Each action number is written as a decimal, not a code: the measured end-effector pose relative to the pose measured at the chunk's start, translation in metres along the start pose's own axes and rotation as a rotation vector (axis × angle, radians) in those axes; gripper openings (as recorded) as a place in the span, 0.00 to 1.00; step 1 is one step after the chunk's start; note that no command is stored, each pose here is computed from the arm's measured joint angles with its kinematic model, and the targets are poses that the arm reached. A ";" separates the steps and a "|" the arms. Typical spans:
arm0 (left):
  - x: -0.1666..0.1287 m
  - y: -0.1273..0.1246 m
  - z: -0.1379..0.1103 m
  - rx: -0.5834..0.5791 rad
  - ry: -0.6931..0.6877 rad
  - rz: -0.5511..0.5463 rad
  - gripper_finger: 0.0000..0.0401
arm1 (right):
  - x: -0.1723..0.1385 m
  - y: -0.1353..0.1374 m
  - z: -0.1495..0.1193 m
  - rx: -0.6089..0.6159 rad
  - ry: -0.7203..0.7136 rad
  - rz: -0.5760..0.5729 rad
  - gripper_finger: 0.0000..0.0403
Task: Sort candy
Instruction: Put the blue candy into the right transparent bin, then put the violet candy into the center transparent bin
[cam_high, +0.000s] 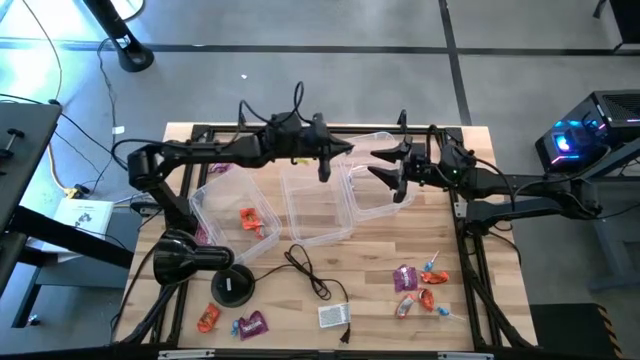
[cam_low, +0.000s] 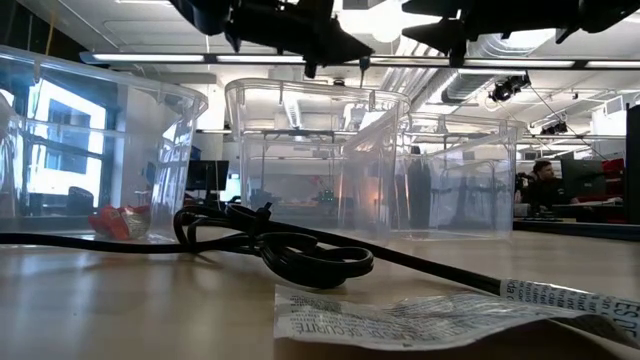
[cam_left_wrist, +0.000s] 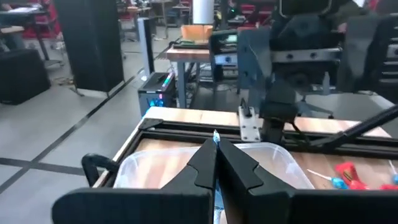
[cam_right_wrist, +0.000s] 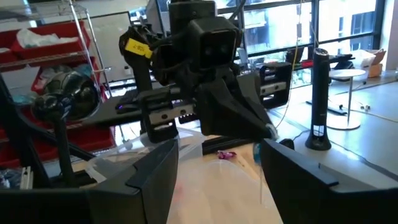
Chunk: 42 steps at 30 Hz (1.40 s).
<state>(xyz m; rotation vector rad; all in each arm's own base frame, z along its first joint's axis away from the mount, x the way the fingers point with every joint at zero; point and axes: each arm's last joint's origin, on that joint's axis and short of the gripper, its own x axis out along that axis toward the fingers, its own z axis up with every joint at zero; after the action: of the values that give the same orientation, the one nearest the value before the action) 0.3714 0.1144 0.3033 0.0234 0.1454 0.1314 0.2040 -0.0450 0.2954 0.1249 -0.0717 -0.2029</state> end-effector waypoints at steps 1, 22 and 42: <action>0.001 0.000 -0.001 0.005 -0.008 -0.017 0.00 | 0.000 0.000 0.000 -0.005 0.004 -0.001 0.55; 0.035 0.010 -0.033 -0.011 -0.086 0.081 0.30 | 0.000 -0.001 0.000 -0.028 0.004 -0.008 0.55; -0.212 0.006 0.021 -0.253 0.648 0.899 0.56 | 0.000 -0.003 -0.009 -0.020 0.087 -0.053 0.55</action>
<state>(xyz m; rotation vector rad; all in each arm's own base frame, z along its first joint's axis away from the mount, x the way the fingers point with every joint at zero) 0.1654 0.0921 0.3550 -0.2120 0.7612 1.0577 0.2037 -0.0469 0.2864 0.1154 0.0202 -0.2504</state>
